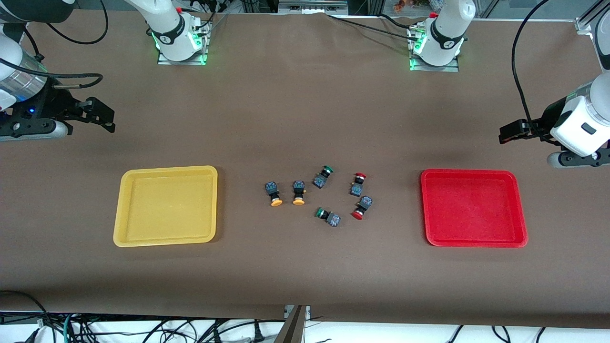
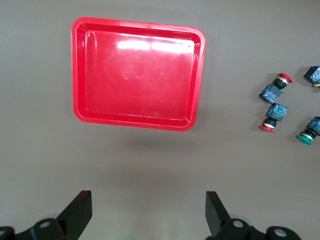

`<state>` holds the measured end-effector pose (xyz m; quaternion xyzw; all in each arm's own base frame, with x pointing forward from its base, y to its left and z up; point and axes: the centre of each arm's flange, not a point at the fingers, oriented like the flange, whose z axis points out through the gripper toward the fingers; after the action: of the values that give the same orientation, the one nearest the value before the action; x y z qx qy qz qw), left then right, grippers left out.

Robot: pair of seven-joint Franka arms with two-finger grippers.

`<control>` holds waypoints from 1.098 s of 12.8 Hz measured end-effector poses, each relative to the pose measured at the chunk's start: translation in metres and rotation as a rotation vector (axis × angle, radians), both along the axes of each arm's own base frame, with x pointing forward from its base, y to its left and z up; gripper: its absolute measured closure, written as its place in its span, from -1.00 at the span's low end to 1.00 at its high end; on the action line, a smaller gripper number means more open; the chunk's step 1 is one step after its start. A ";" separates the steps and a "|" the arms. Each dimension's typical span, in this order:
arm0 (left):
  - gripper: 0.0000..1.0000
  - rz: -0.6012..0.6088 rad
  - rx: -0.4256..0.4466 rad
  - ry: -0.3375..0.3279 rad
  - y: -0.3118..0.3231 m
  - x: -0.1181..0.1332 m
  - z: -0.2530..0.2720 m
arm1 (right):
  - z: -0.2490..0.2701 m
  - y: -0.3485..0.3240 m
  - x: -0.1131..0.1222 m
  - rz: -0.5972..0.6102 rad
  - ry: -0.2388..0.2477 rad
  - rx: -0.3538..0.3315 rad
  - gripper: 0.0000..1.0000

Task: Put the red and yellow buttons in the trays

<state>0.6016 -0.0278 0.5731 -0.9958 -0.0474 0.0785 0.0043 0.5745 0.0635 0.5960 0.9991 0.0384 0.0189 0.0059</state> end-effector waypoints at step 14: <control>-1.00 0.001 -0.001 -0.008 0.000 0.004 0.000 | 0.001 0.001 0.000 -0.045 -0.003 0.003 -1.00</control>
<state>0.6054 -0.0274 0.5732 -0.9961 -0.0478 0.0743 0.0035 0.5740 0.0644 0.5969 0.9997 0.0157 0.0203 0.0048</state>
